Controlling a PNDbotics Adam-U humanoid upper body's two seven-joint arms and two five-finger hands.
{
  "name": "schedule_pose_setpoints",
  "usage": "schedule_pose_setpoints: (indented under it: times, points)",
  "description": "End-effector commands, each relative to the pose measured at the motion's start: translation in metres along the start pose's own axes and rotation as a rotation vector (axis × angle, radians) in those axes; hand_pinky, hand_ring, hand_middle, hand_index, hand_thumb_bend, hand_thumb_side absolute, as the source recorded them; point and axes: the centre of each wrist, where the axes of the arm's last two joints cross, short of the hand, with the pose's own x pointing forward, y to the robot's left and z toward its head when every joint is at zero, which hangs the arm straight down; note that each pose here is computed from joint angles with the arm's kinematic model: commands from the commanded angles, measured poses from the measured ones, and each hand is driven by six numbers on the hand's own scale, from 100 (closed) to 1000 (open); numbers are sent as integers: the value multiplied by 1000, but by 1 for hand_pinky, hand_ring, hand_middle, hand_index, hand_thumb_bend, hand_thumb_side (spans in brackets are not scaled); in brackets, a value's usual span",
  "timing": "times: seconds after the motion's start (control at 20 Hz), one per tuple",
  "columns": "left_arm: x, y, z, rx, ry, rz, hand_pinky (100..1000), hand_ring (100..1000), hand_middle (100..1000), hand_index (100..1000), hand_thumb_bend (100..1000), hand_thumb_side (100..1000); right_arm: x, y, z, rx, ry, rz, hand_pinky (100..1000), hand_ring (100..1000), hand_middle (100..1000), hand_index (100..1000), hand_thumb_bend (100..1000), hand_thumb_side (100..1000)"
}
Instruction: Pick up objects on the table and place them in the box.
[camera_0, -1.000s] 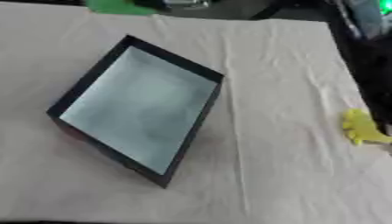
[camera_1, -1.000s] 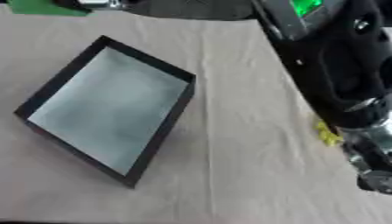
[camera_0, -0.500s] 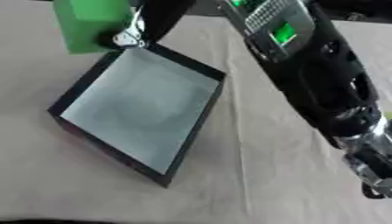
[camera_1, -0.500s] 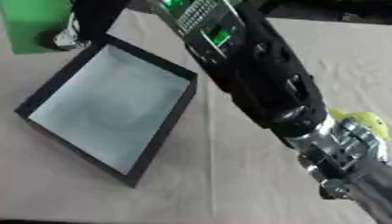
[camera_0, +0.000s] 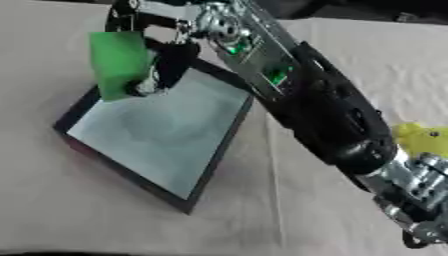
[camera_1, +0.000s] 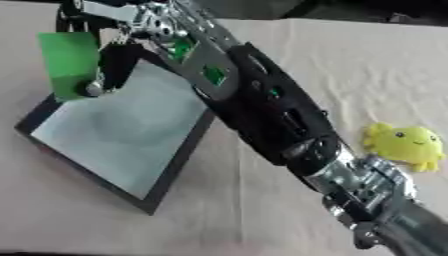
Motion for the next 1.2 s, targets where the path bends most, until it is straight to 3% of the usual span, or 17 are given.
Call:
schedule_pose_setpoints:
  times: [0.05, 0.4, 0.85, 1.05, 1.2]
  points:
    - [9, 3, -5, 2, -36, -5, 816, 608, 787, 796, 422, 678, -4, -4, 2, -16, 16, 21, 857, 639, 445, 640, 277, 100]
    - [7, 3, -3, -8, -26, -8, 816, 607, 786, 796, 422, 679, -34, 16, 3, 23, 112, 17, 855, 641, 448, 641, 295, 118]
    - [6, 2, -2, -16, -22, -5, 816, 606, 785, 795, 422, 679, -55, 37, -1, 71, 172, 62, 857, 670, 490, 683, 363, 142]
    - [5, 2, -2, -18, -20, -6, 816, 606, 785, 795, 423, 679, -66, 42, -2, 62, 214, 80, 868, 734, 572, 772, 423, 147]
    - [5, 2, -1, -19, -17, -6, 816, 605, 785, 795, 424, 679, -68, 42, -1, 54, 203, 106, 931, 863, 742, 899, 493, 414]
